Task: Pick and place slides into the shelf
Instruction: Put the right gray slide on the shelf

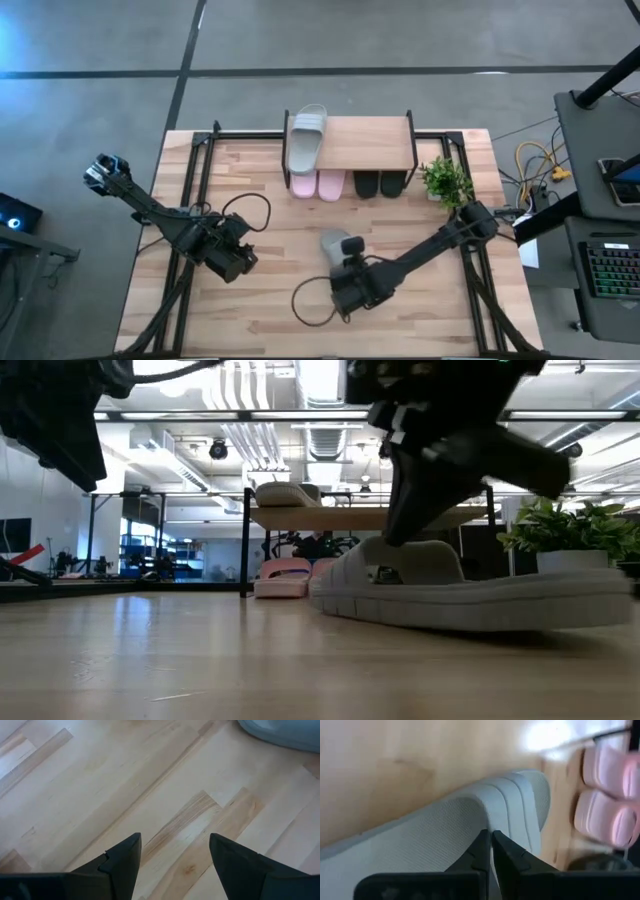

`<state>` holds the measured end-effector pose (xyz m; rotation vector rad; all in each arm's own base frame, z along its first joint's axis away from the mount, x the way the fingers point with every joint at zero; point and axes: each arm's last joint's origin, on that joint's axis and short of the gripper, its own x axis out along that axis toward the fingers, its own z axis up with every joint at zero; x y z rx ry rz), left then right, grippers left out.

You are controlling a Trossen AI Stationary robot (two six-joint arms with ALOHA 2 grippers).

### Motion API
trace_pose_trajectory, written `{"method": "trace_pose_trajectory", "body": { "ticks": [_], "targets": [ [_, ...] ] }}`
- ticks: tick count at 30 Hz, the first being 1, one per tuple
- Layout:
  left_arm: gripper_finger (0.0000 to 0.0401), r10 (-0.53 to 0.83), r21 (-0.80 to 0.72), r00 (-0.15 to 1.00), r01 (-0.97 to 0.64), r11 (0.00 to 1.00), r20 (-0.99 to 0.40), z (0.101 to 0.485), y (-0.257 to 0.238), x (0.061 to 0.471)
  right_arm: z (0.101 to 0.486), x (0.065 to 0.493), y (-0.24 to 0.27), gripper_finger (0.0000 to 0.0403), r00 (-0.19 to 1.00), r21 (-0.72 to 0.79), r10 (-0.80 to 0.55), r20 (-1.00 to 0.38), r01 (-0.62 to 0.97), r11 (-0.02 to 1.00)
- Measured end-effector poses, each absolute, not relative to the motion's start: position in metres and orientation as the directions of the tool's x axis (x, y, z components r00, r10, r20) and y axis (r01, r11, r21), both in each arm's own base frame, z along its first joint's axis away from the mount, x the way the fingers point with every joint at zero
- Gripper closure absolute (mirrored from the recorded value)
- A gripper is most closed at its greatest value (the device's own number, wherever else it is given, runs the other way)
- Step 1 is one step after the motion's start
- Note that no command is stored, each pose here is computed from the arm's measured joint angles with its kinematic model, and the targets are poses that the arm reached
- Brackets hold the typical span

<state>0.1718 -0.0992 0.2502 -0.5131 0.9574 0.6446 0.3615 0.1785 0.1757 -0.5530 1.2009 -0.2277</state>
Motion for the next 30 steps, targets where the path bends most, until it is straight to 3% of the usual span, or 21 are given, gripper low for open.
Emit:
{"method": "trace_pose_trajectory", "body": {
  "ticks": [9,23,30],
  "targets": [
    [0.0180,0.269,-0.121,0.420,-0.701,0.703,-0.867,0.250,-0.099,0.172,0.186,0.367,0.178,0.0394,0.373,-0.503,-0.450,-0.812,-0.054,0.863],
    [0.0180,0.265,-0.130,0.426,-0.699,0.703,-0.865,0.250,-0.100,0.173,0.262,0.354,0.151,0.0395,0.235,-0.723,-0.744,-0.625,0.186,0.666],
    [0.0180,0.256,-0.145,0.437,-0.698,0.702,-0.862,0.251,-0.101,0.174,0.305,0.366,0.118,0.0395,0.293,-0.747,-0.803,-0.518,0.302,0.592]
  ]
}}
